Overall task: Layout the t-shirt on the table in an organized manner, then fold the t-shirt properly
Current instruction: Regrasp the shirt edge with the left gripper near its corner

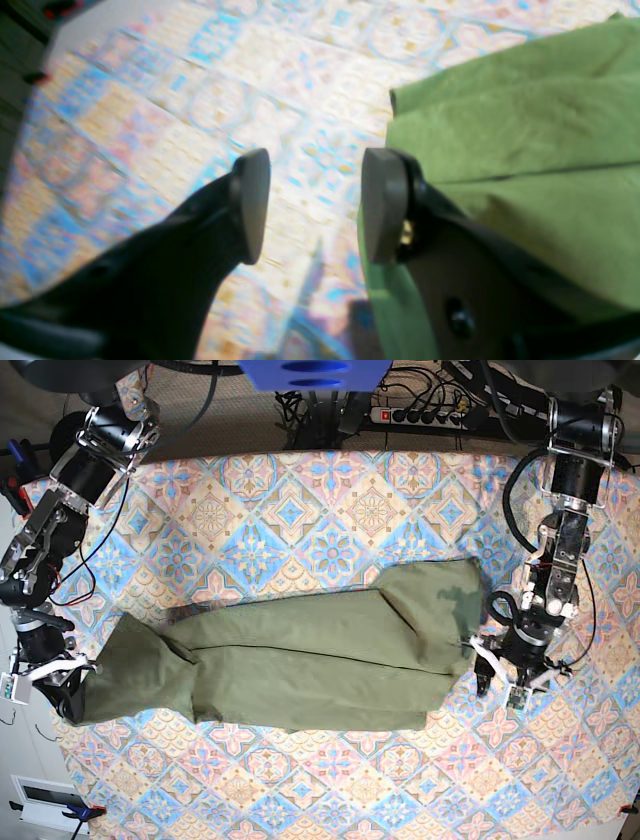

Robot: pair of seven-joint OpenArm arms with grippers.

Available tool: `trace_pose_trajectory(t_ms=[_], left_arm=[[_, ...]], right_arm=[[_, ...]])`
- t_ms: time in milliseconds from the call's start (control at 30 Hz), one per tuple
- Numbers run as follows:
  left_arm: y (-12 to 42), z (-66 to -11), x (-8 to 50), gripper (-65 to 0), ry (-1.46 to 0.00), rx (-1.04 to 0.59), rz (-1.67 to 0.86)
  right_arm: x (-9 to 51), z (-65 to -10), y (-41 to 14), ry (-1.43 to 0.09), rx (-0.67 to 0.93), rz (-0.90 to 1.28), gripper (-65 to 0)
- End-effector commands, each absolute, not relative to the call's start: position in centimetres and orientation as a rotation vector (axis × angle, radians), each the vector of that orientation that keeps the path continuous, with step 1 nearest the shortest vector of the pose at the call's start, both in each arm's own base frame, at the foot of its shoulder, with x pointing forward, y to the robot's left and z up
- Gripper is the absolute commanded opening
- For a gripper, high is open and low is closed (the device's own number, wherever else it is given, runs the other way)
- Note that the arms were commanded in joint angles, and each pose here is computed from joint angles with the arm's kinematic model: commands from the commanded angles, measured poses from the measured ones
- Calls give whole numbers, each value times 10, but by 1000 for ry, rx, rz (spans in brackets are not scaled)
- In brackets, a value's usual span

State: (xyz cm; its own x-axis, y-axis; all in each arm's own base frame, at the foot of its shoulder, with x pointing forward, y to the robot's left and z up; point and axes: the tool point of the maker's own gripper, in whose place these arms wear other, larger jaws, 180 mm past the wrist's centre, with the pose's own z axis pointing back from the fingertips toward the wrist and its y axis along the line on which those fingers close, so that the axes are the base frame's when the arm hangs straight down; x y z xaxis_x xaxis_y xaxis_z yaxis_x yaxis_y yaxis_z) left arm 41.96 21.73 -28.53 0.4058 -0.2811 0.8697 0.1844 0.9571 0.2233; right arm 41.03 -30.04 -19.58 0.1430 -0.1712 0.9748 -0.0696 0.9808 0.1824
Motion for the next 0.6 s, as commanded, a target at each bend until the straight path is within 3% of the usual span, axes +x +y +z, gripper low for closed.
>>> trace_pose_trajectory(t_ms=[0, 133, 300, 567], left_arm=[[209, -268, 416, -357, -1174, 78, -316], [166, -285, 356, -357, -1113, -24, -390], [151, -331, 301, -357, -972, -84, -402], [162, -375, 279, -357, -832, -71, -395]], right_arm=[[413, -169, -304, -1508, 195, -56, -642], [413, -168, -303, -1510, 193, -49, -642], [413, -169, -302, -1506, 195, -49, -642], [398, -202, -299, -1431, 200, -62, -642]])
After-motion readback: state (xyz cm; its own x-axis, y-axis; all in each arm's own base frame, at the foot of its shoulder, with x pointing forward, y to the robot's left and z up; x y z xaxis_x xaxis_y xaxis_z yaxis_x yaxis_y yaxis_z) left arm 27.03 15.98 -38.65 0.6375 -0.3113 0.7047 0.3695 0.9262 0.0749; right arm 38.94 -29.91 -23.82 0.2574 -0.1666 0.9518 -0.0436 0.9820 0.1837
